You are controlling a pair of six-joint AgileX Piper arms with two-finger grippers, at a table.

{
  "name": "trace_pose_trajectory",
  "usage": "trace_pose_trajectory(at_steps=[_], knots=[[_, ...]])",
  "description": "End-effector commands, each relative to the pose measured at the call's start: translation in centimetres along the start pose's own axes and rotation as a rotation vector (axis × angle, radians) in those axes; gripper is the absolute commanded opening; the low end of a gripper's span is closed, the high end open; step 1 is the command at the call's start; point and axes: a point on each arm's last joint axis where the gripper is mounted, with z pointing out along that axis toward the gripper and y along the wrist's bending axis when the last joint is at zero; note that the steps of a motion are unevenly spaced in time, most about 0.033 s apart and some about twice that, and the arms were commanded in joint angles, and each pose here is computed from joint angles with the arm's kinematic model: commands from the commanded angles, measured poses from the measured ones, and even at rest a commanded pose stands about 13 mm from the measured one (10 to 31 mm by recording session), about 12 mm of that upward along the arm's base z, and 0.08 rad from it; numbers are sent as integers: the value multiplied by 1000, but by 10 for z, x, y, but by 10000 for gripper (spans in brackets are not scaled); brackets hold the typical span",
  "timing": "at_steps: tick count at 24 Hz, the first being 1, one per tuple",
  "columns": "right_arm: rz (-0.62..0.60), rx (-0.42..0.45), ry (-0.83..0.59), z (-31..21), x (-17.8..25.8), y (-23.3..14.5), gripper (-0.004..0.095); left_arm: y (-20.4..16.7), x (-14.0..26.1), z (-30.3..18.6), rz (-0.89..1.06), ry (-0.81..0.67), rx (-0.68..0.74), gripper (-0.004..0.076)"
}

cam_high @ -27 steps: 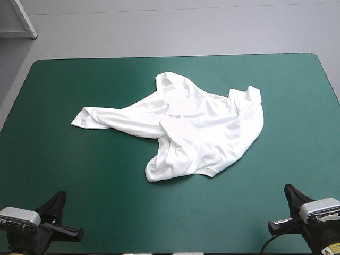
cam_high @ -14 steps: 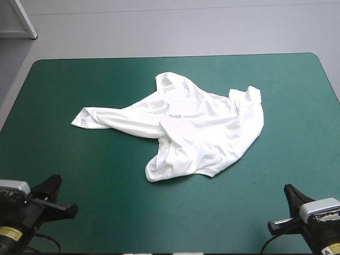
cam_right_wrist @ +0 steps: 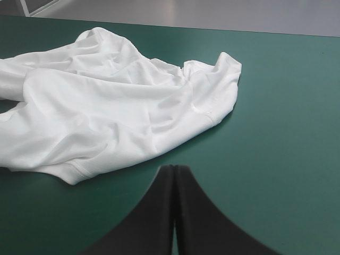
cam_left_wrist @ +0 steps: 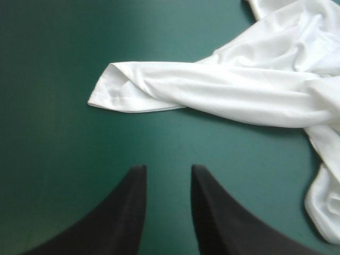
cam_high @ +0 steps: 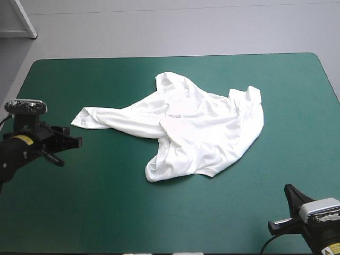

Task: Fold the cloth

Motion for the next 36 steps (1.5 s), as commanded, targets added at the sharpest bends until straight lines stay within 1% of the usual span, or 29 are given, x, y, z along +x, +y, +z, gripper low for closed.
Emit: trace_pose_trajectory(at_steps=[1, 2, 4, 7, 9, 10, 11, 12, 13, 14, 16, 19, 25, 29, 33, 36], knots=[[1, 11, -80, -2, -14, -1, -16, 7, -30, 12, 48, -36, -54, 395], [1, 10, -81, -2, -14, -1, -14, 9, -34, 18, 52, -23, -64, 426], [1, 10, -81, -2, -14, -1, -12, 14, -38, 36, 39, 22, -98, 456], [7, 5, -80, -2, -14, -1, -12, 25, -41, 69, -12, 97, -168, 458], [6, 4, -81, -2, -14, -1, -12, 31, -41, 91, -36, 147, -179, 458], [5, 3, -79, -2, -13, 0, -12, 34, -39, 104, -54, 178, -177, 458], [2, 1, -79, -2, -14, 0, -13, 38, -37, 125, -119, 222, -147, 458], [3, 2, -79, -2, -14, 0, -13, 40, -35, 137, -155, 237, -116, 458], [3, 2, -79, -2, -14, 0, -13, 43, -32, 156, -201, 255, -54, 458], [3, 2, -79, -2, -14, 0, -13, 46, -31, 164, -231, 252, -35, 458], [3, 2, -79, -2, -14, 0, -13, 57, -30, 181, -286, 222, -43, 457], [3, 2, -79, -2, -14, 0, -13, 70, -24, 202, -277, 220, -88, 455], [3, 2, -79, -2, -14, 0, -13, 81, -20, 244, -278, 155, -116, 452], [3, 2, -79, -2, -14, 0, -13, 84, -17, 265, -233, 207, -105, 452], [3, 2, -79, -2, -14, 0, -13, 77, -9, 274, -186, 271, -77, 446], [3, 2, -79, -2, -14, 0, -13, 72, -3, 280, -148, 319, -53, 395]])
